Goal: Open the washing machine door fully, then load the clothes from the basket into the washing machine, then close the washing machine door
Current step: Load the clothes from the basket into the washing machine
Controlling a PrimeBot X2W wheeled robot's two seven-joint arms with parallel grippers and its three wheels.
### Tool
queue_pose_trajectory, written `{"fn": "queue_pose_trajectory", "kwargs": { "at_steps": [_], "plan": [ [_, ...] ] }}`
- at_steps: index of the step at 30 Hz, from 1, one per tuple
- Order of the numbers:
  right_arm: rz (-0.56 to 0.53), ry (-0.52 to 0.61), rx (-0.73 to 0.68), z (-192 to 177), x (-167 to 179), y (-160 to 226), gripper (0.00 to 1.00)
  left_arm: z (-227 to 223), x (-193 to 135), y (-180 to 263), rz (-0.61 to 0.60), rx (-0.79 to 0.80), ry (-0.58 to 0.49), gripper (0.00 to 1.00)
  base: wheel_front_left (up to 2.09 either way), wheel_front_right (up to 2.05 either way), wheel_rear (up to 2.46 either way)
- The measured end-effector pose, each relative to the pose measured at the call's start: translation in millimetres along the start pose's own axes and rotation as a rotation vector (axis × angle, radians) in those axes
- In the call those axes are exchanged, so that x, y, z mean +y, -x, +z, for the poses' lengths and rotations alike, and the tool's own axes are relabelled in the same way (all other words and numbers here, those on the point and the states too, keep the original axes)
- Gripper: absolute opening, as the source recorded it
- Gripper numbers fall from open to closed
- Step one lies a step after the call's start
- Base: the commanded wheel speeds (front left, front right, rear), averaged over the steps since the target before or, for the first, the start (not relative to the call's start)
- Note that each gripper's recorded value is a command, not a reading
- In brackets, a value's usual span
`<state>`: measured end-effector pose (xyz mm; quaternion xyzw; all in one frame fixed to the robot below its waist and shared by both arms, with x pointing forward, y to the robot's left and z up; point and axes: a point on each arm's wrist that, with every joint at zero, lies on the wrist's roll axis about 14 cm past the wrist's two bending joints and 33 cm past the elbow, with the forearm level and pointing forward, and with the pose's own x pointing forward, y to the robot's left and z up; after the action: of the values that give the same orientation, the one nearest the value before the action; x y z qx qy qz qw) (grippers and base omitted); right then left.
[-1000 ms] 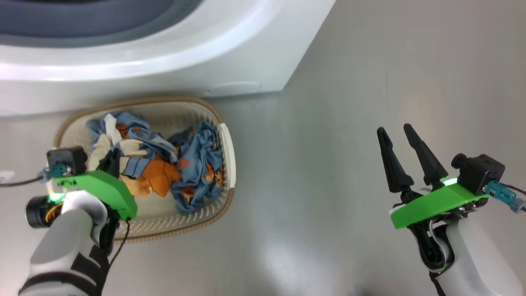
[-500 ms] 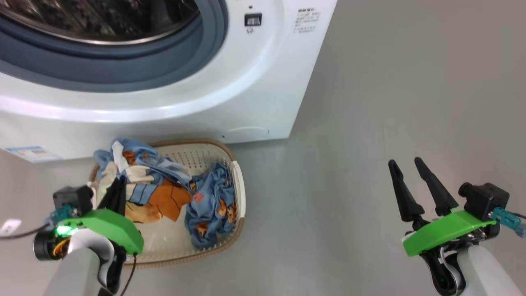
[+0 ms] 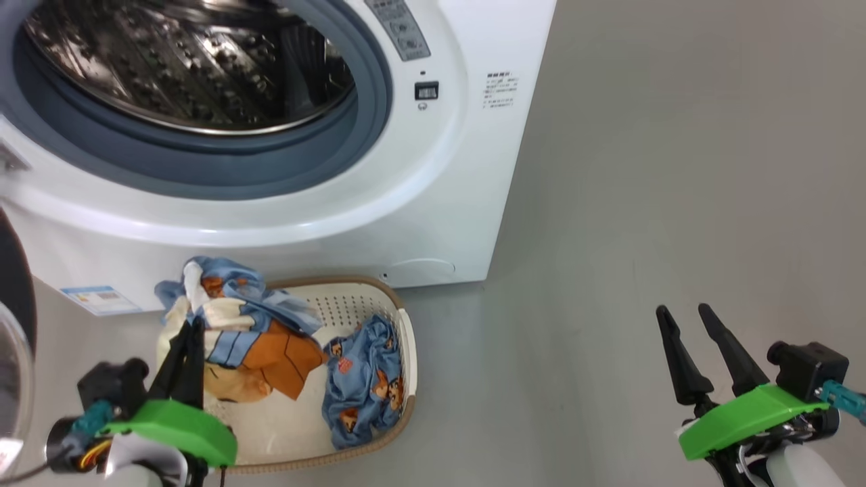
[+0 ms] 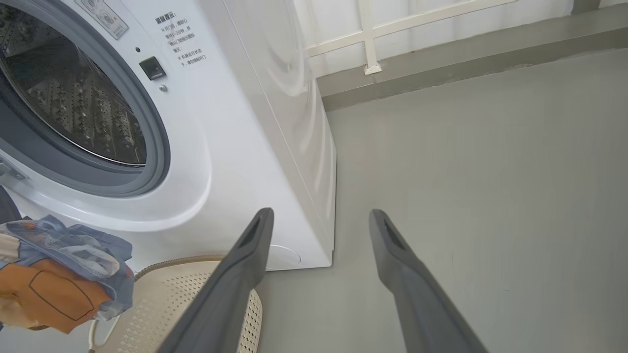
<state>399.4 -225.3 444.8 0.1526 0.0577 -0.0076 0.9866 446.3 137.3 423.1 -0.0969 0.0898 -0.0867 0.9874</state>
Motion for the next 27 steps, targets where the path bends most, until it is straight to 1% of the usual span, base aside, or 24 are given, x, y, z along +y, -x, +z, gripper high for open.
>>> {"fn": "queue_pose_trajectory", "kwargs": {
  "at_steps": [4, 11, 17, 27],
  "plan": [
    [-0.007, -0.002, -0.011, 3.7, -2.0, 9.3, 1.00, 14.3, 1.2, 16.9, 0.017, -0.056, 0.000, 0.00, 0.00, 0.00, 0.00],
    [-0.016, -0.005, -0.024, 7.4, -4.6, 21.4, 1.00, 26.6, -1.2, 43.6, 0.026, -0.109, -0.011, 0.00, 0.00, 0.00, 0.00],
    [-0.040, -0.013, -0.027, 7.8, -12.3, 31.0, 1.00, 31.3, 3.9, 64.9, 0.073, -0.136, -0.016, 0.00, 0.00, 0.00, 0.00],
    [-0.051, -0.015, -0.022, 5.6, -15.4, 29.2, 1.00, 26.3, 4.5, 67.8, 0.081, -0.125, -0.005, 0.00, 0.00, 0.00, 0.00]
  ]
}}
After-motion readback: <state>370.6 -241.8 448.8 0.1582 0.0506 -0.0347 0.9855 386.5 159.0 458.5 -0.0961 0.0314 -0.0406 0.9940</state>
